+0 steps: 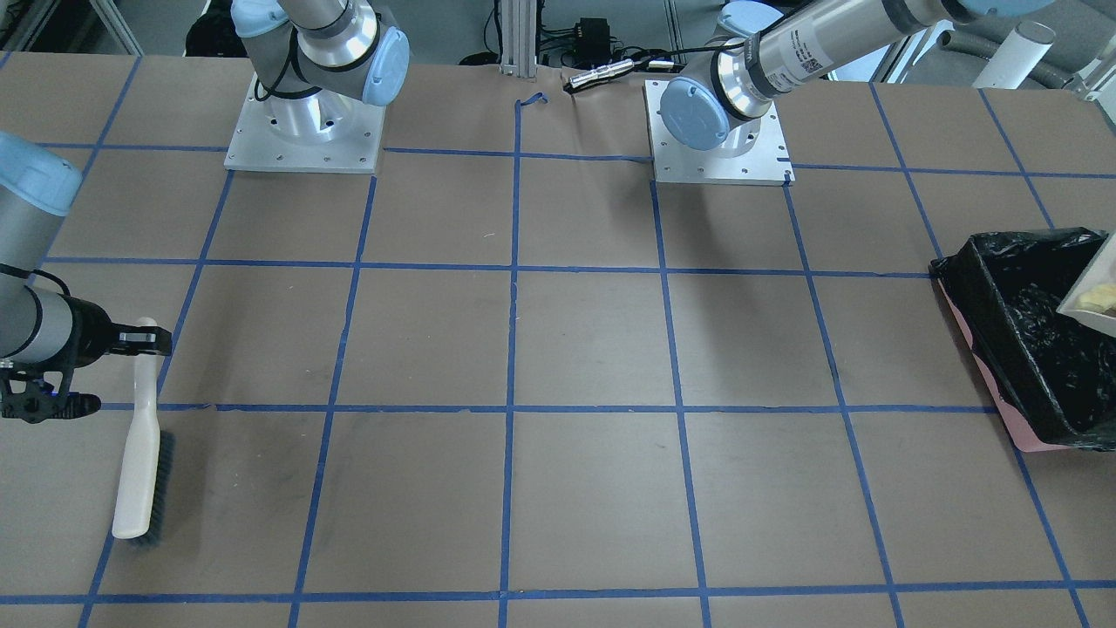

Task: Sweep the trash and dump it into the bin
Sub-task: 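Hold the tipped dustpan over the bin while the right gripper sets down the brush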

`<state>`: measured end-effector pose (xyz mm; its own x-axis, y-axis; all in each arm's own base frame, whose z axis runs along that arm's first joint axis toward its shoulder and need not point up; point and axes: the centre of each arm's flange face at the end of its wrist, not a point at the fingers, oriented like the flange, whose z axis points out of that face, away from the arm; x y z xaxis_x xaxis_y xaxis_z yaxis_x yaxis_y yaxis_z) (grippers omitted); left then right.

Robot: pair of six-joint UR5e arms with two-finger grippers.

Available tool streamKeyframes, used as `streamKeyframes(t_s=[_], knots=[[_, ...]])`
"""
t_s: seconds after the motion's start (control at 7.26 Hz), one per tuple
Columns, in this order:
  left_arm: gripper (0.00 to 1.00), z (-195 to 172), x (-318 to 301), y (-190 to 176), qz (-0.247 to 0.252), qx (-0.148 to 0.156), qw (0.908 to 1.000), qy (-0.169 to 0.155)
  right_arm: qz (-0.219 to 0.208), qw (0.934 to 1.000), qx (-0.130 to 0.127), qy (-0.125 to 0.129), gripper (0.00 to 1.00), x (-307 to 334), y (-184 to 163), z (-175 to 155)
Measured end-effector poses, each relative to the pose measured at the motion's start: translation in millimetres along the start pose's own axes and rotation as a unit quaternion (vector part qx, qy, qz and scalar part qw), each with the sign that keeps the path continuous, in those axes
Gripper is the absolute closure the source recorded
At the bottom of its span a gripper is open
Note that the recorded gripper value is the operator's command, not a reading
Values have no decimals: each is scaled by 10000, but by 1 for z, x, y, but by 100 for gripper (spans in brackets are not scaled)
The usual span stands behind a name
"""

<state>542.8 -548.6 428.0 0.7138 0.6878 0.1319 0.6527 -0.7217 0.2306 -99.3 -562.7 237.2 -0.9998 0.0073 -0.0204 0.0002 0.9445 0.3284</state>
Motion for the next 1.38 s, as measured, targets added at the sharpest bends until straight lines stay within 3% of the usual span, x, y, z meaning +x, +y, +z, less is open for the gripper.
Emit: streamKeyframes(t_s=[0.28, 0.41, 0.69, 1.1, 1.38], knots=[[100, -11, -15, -9, 214, -377, 9990, 121, -1, 10000, 33, 19, 26, 1, 0, -3], [100, -14, -18, -18, 253, -583, 9978, 171, -10, 9999, 130, 71, 21, 2, -1, -11], [100, -25, -27, -39, 363, -1069, 9932, 267, -3, 9987, 476, 207, 0, 4, -3, -38], [100, -37, -39, -80, 452, -1461, 9877, 335, 28, 9941, 1016, 379, 0, -1, 18, -107], [100, -47, -42, -100, 555, -1744, 9822, 423, 41, 9938, 1047, 365, 0, -13, 52, -150]])
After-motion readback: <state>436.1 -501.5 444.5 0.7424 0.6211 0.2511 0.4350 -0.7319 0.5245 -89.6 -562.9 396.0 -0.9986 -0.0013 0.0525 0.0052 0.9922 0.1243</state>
